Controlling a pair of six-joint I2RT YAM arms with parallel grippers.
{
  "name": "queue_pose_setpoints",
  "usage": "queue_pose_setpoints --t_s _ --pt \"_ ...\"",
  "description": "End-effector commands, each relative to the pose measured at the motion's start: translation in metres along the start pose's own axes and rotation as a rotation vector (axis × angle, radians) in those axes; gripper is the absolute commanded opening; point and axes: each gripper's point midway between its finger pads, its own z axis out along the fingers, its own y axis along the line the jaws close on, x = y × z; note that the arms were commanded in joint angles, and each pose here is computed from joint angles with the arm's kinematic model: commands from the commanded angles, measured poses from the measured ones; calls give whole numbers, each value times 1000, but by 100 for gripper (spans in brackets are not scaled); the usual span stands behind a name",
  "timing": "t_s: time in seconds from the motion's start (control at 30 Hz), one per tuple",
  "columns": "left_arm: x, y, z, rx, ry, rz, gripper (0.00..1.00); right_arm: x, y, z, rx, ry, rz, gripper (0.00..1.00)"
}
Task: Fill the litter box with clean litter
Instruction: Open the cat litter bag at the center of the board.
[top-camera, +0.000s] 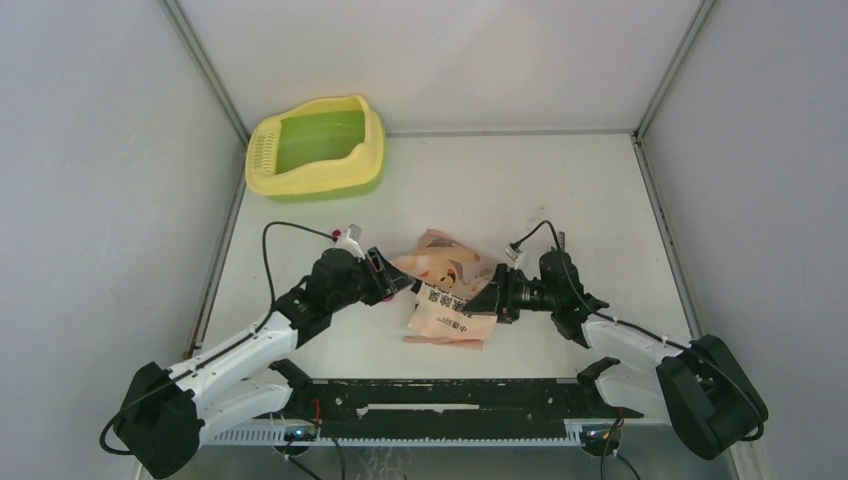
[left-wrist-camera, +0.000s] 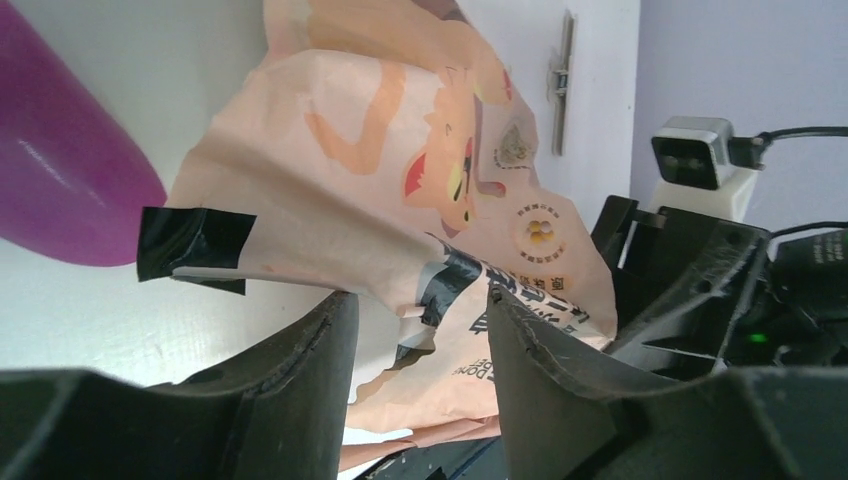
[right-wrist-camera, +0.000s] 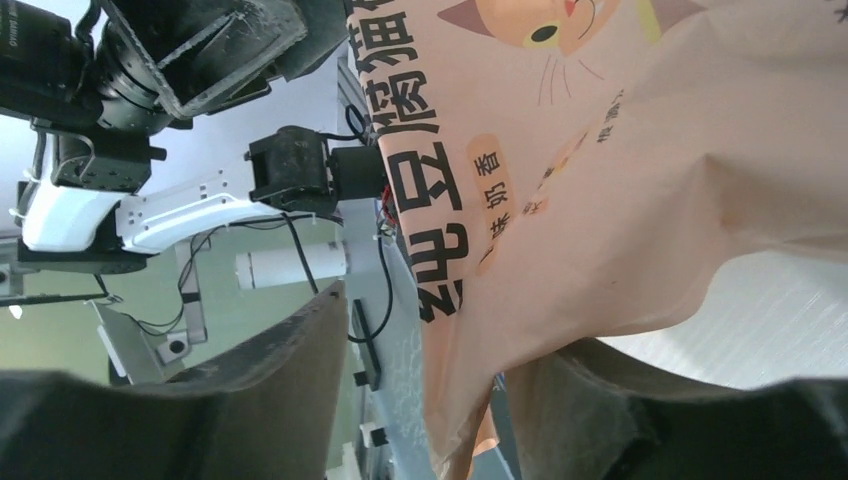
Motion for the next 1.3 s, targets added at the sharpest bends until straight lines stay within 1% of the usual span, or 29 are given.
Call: queue_pose_setpoints --t_s 0.0,0.1,0.37,0.67,0.93,0.97,1.27 --pt "-19 -15 -4 7 -59 24 55 -6 17 -4 -4 -22 -92 69" --pt "-17 -13 -1 -2 -46 23 55 -1 13 -11 44 -24 -112 72" --pt "-20 -11 -2 -17 -65 25 55 6 9 -36 173 -55 -181 74" --pt "-27 -10 -6 -28 -105 20 55 -8 21 -50 264 -105 -250 74" --pt "-28 -11 -6 -26 -110 13 55 -30 27 -49 326 -129 -296 73" --pt "-32 -9 -6 -41 -130 11 55 -32 27 -48 330 -131 -298 73" --pt "-39 -7 -6 -40 -181 -20 55 -42 18 -40 364 -127 -302 73"
